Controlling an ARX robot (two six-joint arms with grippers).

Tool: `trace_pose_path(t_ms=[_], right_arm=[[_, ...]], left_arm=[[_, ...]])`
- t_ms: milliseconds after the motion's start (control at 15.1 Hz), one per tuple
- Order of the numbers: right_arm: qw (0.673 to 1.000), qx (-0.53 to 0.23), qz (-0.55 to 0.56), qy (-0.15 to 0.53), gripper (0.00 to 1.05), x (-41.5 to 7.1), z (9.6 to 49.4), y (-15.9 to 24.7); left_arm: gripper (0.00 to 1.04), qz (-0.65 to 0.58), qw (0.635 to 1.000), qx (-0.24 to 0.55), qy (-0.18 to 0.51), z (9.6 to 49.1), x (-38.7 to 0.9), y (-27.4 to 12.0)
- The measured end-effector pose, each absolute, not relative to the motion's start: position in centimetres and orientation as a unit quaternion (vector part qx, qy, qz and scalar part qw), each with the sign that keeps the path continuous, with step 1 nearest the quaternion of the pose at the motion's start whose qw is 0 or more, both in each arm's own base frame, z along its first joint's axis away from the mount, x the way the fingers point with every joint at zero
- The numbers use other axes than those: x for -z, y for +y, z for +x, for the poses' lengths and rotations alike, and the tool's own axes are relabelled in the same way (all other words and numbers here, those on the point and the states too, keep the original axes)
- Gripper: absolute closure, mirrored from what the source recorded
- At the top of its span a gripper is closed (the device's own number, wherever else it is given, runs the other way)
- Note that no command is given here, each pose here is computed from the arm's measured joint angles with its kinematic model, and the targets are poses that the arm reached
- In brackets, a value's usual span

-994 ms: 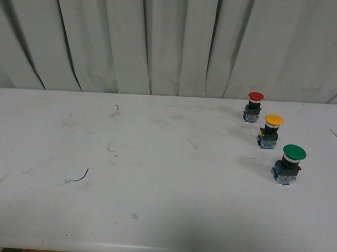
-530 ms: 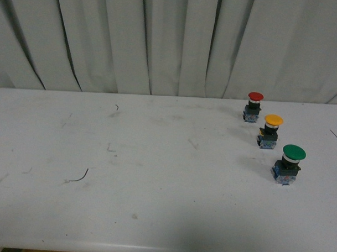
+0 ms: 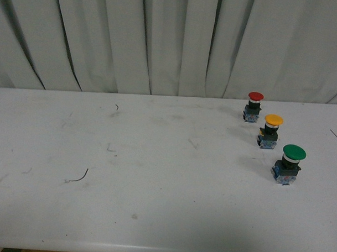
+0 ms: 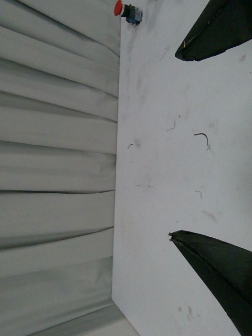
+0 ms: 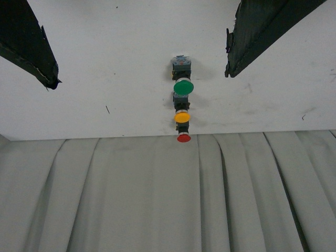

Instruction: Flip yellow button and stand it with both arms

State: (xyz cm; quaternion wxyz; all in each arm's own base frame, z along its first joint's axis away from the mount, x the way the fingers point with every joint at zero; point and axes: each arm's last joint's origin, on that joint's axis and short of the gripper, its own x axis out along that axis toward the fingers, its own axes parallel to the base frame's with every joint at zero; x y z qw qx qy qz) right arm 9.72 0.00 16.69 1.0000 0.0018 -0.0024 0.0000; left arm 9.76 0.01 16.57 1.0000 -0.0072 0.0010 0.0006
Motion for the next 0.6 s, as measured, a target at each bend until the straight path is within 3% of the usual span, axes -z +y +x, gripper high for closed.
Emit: trace_pose_path(t_ms=[597], right_arm=[[1.000, 0.000, 0.002, -0.002, 0.06, -16.69, 9.72, 0.00]], left_arm=[[0.07, -0.007, 1.000, -0.001, 0.001, 9.76, -16.57, 0.01]])
